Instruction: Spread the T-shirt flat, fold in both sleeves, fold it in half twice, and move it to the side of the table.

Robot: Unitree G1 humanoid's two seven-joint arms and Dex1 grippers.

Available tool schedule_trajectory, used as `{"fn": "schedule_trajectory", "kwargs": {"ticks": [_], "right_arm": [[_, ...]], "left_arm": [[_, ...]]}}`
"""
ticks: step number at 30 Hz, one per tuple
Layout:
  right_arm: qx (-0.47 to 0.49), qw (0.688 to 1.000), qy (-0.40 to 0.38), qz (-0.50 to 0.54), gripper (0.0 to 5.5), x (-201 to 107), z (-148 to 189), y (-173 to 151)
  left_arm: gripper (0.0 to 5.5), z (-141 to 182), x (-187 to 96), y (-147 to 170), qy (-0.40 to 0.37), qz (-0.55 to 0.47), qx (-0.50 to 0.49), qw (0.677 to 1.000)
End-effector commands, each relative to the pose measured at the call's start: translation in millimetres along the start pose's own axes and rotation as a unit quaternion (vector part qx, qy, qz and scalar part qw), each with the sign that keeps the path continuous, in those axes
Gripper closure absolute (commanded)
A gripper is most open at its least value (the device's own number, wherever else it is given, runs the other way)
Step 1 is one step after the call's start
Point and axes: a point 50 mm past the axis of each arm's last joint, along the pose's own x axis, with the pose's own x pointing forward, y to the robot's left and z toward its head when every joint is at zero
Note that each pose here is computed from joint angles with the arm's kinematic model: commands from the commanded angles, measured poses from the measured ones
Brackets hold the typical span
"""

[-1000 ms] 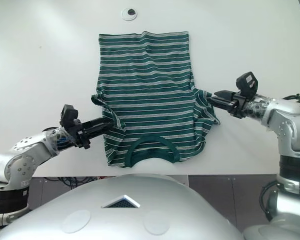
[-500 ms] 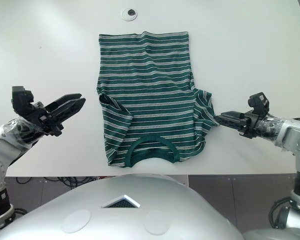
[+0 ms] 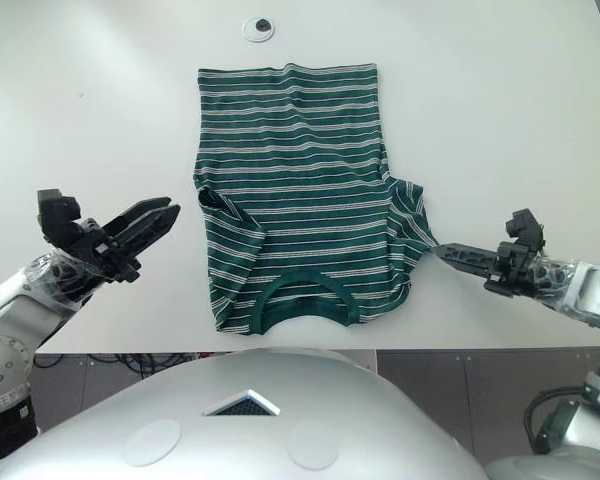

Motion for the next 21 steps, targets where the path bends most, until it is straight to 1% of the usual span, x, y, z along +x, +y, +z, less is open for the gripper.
{"fn": "schedule_trajectory", "kwargs": {"ticks": [1, 3, 7, 17, 20, 21], "right_arm": [[0.069, 0.997, -0.023, 0.025, 3.26, 13, -8, -13], [0.107, 0.993, -0.041, 0.025, 3.26, 21, -11, -21], [0.154, 0.986, -0.061, 0.012, 3.26, 25, -15, -32], [0.19, 0.98, -0.066, -0.002, 3.26, 29, -20, -40], [0.199, 0.978, -0.065, -0.008, 3.76, 30, -23, -43], [0.199, 0.978, -0.065, -0.008, 4.06, 31, -23, -43]], "left_arm": [[3.92, 2, 2, 1, -0.005, 0.006, 0.007, 1.0], [3.92, 3, 2, 2, -0.005, 0.006, 0.007, 1.0], [3.92, 2, 2, 2, -0.002, 0.008, 0.005, 1.0], [3.92, -3, 4, 2, 0.01, 0.012, 0.007, 1.0], [3.92, -5, 5, 2, 0.017, 0.012, 0.008, 1.0], [3.92, -5, 6, 2, 0.017, 0.011, 0.009, 1.0]]}}
